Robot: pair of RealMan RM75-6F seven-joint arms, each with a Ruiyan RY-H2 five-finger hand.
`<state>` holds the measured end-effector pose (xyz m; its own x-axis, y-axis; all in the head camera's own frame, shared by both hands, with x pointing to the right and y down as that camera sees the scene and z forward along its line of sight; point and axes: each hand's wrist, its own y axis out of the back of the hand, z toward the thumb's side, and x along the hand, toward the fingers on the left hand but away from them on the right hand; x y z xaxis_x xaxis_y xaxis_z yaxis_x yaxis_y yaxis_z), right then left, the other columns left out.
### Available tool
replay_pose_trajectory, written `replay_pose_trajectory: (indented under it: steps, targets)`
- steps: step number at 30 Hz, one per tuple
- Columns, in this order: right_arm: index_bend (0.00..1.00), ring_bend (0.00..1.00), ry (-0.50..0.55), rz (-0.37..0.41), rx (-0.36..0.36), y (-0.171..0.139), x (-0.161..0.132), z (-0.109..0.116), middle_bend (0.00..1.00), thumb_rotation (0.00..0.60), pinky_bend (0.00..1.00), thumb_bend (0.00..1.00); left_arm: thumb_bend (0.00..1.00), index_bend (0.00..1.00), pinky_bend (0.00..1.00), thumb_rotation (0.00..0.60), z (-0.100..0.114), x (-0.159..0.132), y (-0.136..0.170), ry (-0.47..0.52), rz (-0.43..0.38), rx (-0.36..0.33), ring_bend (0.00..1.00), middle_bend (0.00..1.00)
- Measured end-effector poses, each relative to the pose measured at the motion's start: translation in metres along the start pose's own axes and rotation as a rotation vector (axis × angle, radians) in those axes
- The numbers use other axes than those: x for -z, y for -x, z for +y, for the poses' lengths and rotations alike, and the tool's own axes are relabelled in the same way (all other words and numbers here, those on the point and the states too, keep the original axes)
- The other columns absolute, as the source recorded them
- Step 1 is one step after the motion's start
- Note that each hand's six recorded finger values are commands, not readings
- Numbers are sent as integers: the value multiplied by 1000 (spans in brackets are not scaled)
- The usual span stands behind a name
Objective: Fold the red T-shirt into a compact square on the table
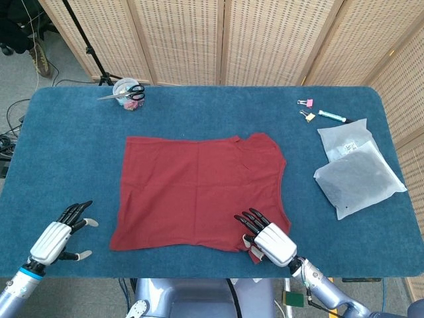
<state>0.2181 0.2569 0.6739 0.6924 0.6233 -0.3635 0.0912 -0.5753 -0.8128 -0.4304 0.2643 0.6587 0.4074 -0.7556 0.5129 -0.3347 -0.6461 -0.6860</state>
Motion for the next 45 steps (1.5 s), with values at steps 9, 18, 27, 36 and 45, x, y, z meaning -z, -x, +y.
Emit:
replay_pose_trajectory:
  steps: [9,18,27,36,45]
  targets:
    - [642,0,2,-16,-6,-1,5,-1,81,600,0,566,49,413,0,600,-15,0,-12,75,-38,-19,0,0]
    - [642,0,20,-45,-17,-4,14,-4,81,600,0,568,59,417,0,600,-27,0,-25,127,-65,-10,0,0]
    - [643,0,40,-49,-14,-5,15,-4,84,600,0,569,91,433,0,600,-38,0,-35,146,-55,36,0,0]
    - [643,0,49,-57,-17,-5,16,-6,85,600,0,569,199,500,0,600,-43,-1,-42,163,-49,50,0,0]
    - [646,0,50,-77,-12,-7,22,-4,89,600,0,569,215,569,0,600,-48,-4,-49,197,-41,73,0,0]
